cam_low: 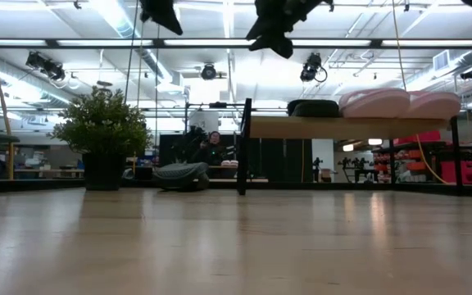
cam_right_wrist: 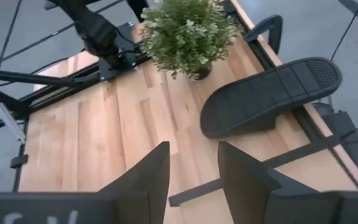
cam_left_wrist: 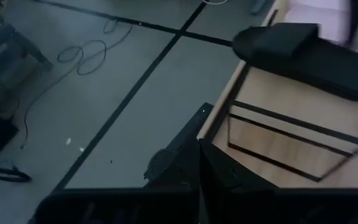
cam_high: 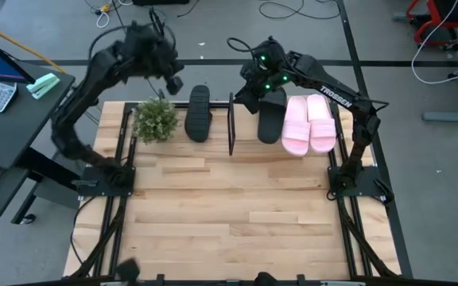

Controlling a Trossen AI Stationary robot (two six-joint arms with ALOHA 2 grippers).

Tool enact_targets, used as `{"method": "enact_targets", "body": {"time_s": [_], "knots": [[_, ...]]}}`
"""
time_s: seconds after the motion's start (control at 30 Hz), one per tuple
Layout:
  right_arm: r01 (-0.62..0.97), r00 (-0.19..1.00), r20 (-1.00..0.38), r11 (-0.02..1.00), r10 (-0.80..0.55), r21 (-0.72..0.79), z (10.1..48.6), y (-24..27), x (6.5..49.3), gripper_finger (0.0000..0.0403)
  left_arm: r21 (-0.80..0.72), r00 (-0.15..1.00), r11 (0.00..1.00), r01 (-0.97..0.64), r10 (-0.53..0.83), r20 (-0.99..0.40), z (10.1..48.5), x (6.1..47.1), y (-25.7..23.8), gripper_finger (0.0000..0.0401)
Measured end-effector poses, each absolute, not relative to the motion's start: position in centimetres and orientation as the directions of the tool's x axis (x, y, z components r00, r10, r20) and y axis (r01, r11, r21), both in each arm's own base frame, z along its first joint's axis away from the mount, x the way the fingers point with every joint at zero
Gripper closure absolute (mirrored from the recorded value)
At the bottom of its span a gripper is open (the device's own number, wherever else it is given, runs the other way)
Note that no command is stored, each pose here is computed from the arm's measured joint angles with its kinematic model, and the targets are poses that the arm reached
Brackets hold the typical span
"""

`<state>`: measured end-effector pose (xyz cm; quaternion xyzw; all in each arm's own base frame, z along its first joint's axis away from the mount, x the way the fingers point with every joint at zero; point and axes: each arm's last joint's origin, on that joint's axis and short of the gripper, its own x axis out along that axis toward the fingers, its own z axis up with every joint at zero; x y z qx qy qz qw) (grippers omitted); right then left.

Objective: Pick and place slides into the shelf
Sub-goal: Put the black slipper on the shelf

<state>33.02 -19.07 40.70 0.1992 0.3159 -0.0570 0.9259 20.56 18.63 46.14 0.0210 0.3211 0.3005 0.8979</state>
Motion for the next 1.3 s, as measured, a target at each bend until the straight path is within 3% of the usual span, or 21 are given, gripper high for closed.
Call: {"method": "enact_targets", "body": {"time_s": [0.17, 0.37, 0.57, 0.93, 1.3], "knots": [[0.236, 0.785, -0.620, 0.923, 0.005, 0.305, 40.9, -18.0, 33.4, 0.0263, 0.231, 0.570, 0.824, -0.517, 0.533, -0.626, 44.1, 22.8, 23.6, 0.0384], [0.228, 0.771, -0.637, 0.929, 0.011, 0.292, 40.9, -17.1, 33.4, 0.0263, 0.208, 0.507, 0.867, -0.452, 0.442, -0.740, 39.0, 25.1, 29.2, 0.0394], [0.172, 0.764, -0.644, 0.950, 0.039, 0.262, 40.8, -16.9, 33.4, 0.0263, -0.005, 0.553, 0.891, -0.454, 0.277, -0.785, 35.0, 24.9, 34.3, 0.0392], [0.089, 0.767, -0.639, 0.978, 0.055, 0.191, 40.9, -16.7, 33.5, 0.0264, -0.181, 0.539, 0.694, -0.697, 0.341, -0.770, 33.5, 21.9, 40.5, 0.0395], [0.110, 0.768, -0.638, 0.971, 0.052, 0.213, 40.9, -16.7, 33.5, 0.0263, -0.320, 0.591, 0.605, -0.729, 0.320, -0.740, 30.2, 21.7, 43.9, 0.0368]]}}
